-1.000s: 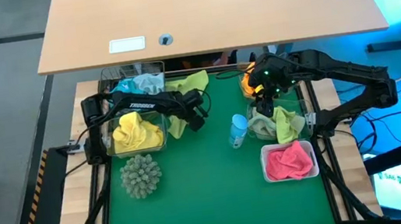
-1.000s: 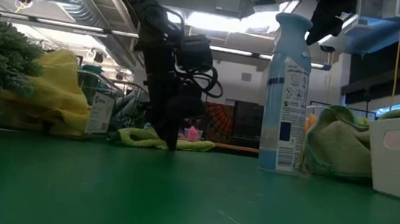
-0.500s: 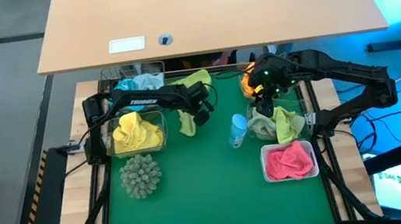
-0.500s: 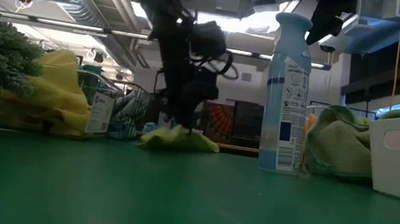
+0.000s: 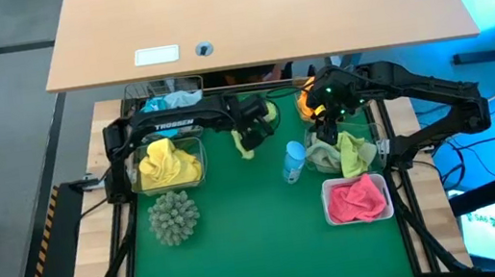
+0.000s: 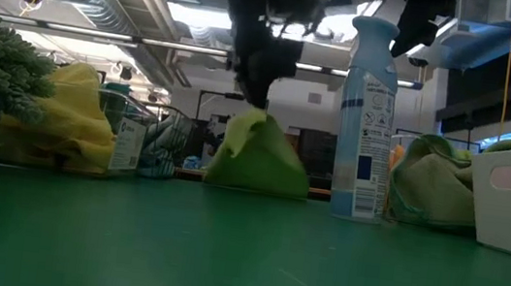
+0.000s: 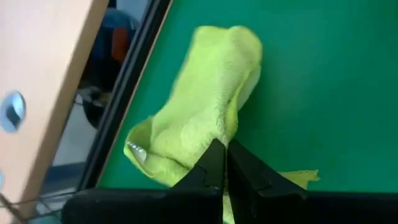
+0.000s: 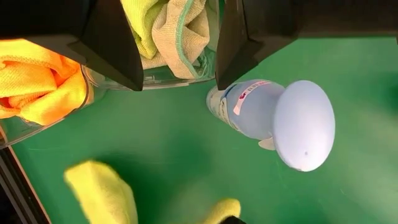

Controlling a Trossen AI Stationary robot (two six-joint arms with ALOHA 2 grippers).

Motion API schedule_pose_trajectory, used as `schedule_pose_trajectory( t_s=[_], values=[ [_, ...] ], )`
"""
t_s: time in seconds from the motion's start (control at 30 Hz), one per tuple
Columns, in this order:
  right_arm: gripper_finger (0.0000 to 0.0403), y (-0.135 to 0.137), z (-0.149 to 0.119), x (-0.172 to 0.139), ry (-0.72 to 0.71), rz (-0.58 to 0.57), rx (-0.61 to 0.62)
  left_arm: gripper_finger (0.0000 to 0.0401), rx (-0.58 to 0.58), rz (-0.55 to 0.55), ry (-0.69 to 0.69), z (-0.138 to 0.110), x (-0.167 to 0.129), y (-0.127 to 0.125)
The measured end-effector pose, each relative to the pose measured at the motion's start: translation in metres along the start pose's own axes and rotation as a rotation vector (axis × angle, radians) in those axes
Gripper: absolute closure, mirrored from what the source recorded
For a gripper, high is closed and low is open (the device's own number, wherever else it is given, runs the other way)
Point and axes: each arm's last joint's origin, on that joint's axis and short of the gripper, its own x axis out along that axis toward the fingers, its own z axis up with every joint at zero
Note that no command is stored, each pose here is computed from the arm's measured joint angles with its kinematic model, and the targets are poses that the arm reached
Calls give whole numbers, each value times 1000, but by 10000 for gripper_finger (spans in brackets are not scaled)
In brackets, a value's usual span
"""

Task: Sort microfiber towel by color & place in baskets
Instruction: Put the light green microfiber towel into the bottom right transparent bin

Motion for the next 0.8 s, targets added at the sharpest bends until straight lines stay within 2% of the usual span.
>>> schedule_pose_trajectory(
  t_s=[0.2,0.4,0.67,0.8],
  values=[
    [200,0,2,0,-22,2,-17,401,54,-16,-62,17,-34,-3],
    [200,1,14,-1,-142,7,-112,401,73,-26,-118,30,-64,0],
    [200,4,31,-5,-329,-9,-280,401,39,-75,-233,47,-98,7],
    [200,2,36,-5,-365,-71,-317,401,39,-92,-284,52,-112,9]
  ],
)
